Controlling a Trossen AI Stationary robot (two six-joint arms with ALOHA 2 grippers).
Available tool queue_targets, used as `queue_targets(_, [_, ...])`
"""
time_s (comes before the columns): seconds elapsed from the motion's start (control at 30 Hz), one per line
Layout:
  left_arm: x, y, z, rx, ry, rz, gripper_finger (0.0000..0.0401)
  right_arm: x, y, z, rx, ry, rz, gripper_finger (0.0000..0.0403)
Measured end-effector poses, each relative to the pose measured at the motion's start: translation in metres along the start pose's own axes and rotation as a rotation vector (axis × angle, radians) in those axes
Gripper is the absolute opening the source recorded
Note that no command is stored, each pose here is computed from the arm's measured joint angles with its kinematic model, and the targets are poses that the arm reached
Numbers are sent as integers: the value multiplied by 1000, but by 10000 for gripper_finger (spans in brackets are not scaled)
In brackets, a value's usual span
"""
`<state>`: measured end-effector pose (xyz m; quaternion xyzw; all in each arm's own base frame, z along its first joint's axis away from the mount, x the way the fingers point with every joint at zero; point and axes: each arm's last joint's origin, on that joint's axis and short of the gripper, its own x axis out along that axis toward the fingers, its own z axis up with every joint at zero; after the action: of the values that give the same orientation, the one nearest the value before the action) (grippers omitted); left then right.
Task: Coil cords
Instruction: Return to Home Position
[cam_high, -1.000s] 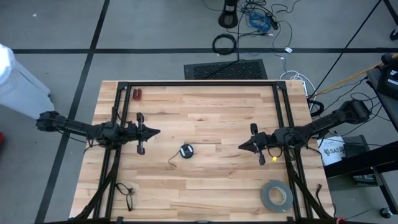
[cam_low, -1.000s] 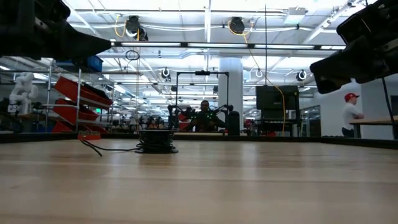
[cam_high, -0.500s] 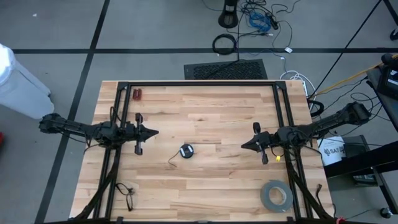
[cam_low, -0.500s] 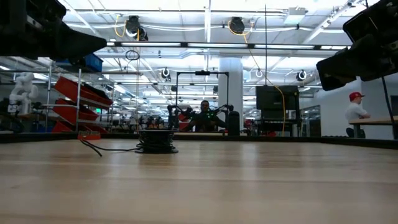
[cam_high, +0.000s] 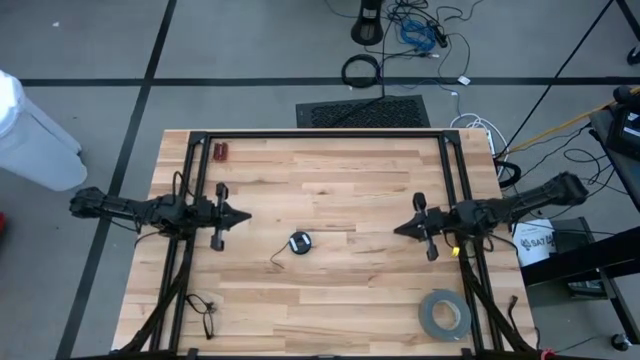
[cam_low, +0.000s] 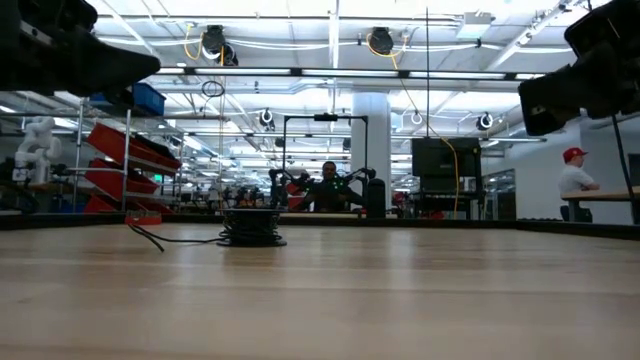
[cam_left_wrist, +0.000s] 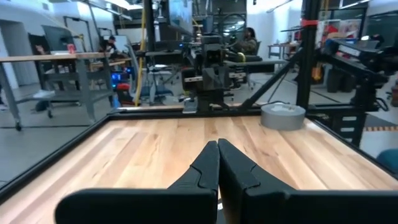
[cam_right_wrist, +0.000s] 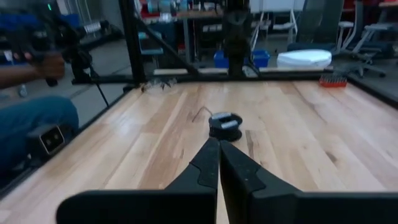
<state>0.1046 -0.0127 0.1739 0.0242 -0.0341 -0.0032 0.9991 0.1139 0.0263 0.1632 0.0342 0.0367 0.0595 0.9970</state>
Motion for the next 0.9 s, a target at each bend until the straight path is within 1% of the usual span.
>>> queue_targets(0.13, [-2, 0, 0, 4, 1, -24, 2, -4, 0, 5, 17, -51, 5, 0])
queue_targets(0.23, [-3, 0, -1, 8, 2, -25, 2, -5, 0, 6, 19, -62, 0, 0])
queue_targets(0.4, [-5, -1, -2, 8, 6, -49, 2, -7, -2, 3, 29, -41, -28, 0])
queue_targets(0.53, [-7, -1, -6, 16, 45, -53, 2, -9, -3, 0, 41, -17, -48, 0])
queue_targets(0.67, [-9, -1, -5, 13, 28, -82, 1, -12, -3, 2, 22, -39, -50, 0])
queue_targets(0.9, [-9, -1, -5, 36, 28, -83, 0, -18, -4, 6, -33, -92, -70, 0])
